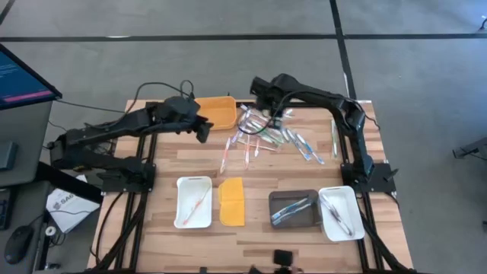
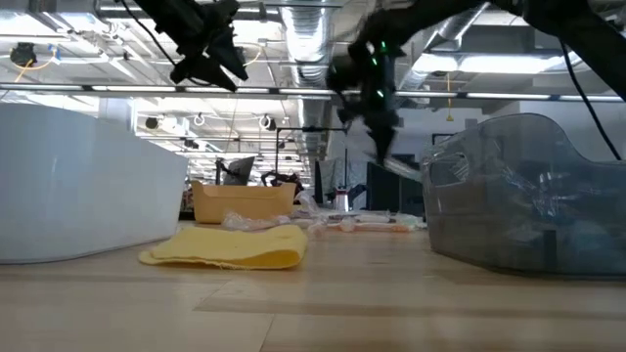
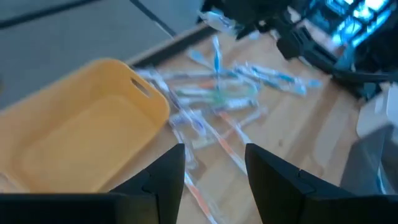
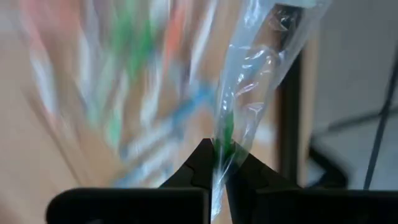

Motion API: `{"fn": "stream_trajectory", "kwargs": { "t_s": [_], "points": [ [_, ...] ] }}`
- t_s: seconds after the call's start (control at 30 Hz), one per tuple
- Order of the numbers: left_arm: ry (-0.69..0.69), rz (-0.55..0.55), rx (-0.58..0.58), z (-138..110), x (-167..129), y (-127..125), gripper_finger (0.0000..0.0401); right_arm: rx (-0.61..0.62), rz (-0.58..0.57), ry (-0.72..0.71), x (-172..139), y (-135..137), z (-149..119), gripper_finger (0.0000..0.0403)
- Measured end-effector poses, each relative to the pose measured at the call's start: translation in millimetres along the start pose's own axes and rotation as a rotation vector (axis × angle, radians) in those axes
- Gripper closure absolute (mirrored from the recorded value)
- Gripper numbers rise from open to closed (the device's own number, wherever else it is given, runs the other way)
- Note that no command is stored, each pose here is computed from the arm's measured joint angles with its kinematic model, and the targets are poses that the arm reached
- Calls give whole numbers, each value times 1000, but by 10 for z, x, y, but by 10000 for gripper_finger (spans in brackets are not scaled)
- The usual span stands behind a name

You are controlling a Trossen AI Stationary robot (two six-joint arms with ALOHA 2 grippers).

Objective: Pick & Place Toothbrushes
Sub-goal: Put the green toothbrush into the yellow bin

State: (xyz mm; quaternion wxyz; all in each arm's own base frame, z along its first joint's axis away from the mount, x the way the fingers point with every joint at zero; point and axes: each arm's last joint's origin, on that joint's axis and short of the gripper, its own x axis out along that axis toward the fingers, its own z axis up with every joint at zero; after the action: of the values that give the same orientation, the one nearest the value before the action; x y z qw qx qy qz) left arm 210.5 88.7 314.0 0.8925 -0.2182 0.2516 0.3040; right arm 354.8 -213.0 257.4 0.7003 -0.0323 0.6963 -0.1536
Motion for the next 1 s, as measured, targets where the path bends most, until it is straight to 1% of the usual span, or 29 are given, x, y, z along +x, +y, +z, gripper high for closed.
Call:
{"fn": "stream_trajectory", "kwargs": {
  "t_s": [0.13,0.23,0.3,0.4,0.53,0.57,0.63,0.7,0.9,1.0],
  "points": [
    [-30,21,-23,42,-54,76,238,32,-27,-296,-400,20,285,392],
    [-33,30,-30,51,-52,101,238,117,-27,-510,-625,31,462,392],
    [-30,32,-41,50,-42,102,238,182,5,-626,-704,34,551,392],
    [-22,32,-68,41,-19,94,238,287,57,-738,-685,42,698,392],
    [-22,31,-75,41,-20,93,238,379,127,-751,-461,63,858,392],
    [-22,31,-75,41,-20,93,238,390,145,-738,-406,81,887,392],
    [-23,30,-75,41,-27,94,238,408,162,-760,-337,114,987,392],
    [-27,29,-77,43,-38,94,238,417,170,-748,-273,128,1042,392],
    [-16,7,-85,39,-36,88,238,411,167,-775,-122,126,1277,392],
    [-14,4,-85,36,-37,80,238,407,173,-732,78,167,1349,392]
  ]
}}
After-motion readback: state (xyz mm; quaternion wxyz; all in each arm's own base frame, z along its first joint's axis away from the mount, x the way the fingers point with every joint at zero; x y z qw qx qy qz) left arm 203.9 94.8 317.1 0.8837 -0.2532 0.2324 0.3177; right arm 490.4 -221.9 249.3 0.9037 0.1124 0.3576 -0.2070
